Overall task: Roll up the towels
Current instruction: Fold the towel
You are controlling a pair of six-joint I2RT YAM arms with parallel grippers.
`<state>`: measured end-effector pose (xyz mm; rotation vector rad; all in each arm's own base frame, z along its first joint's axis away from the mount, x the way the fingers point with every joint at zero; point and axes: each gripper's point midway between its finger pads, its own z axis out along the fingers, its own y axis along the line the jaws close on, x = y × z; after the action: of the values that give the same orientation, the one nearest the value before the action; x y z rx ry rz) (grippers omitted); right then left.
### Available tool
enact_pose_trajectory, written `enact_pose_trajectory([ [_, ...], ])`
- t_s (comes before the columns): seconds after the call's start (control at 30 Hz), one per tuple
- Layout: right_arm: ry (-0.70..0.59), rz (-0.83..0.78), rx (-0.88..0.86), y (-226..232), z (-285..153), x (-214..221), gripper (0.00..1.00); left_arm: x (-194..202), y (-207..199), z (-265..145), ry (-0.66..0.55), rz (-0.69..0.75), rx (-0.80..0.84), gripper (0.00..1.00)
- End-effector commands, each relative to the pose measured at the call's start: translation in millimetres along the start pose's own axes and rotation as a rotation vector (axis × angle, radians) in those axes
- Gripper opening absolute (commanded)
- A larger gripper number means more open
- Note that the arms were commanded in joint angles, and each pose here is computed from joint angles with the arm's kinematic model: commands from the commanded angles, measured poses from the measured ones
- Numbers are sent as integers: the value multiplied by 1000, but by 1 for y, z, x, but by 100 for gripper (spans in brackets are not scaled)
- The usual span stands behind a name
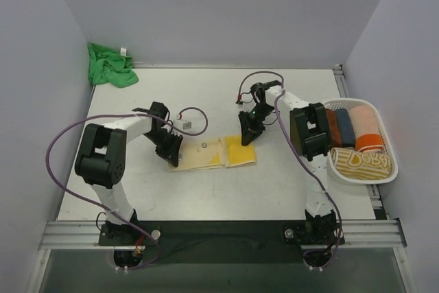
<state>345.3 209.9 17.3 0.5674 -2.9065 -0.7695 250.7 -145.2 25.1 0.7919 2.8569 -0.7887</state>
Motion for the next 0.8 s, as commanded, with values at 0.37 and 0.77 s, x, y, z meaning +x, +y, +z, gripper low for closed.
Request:
enact_pose_trajectory([
  [0.37,48,-108,-267,130,-26,94,33,-179,54,-15,-102,251,-175,39],
  [0.77,-61,26,-158,60,-29,60,36,-164,1,-33,-164,137,0,49],
])
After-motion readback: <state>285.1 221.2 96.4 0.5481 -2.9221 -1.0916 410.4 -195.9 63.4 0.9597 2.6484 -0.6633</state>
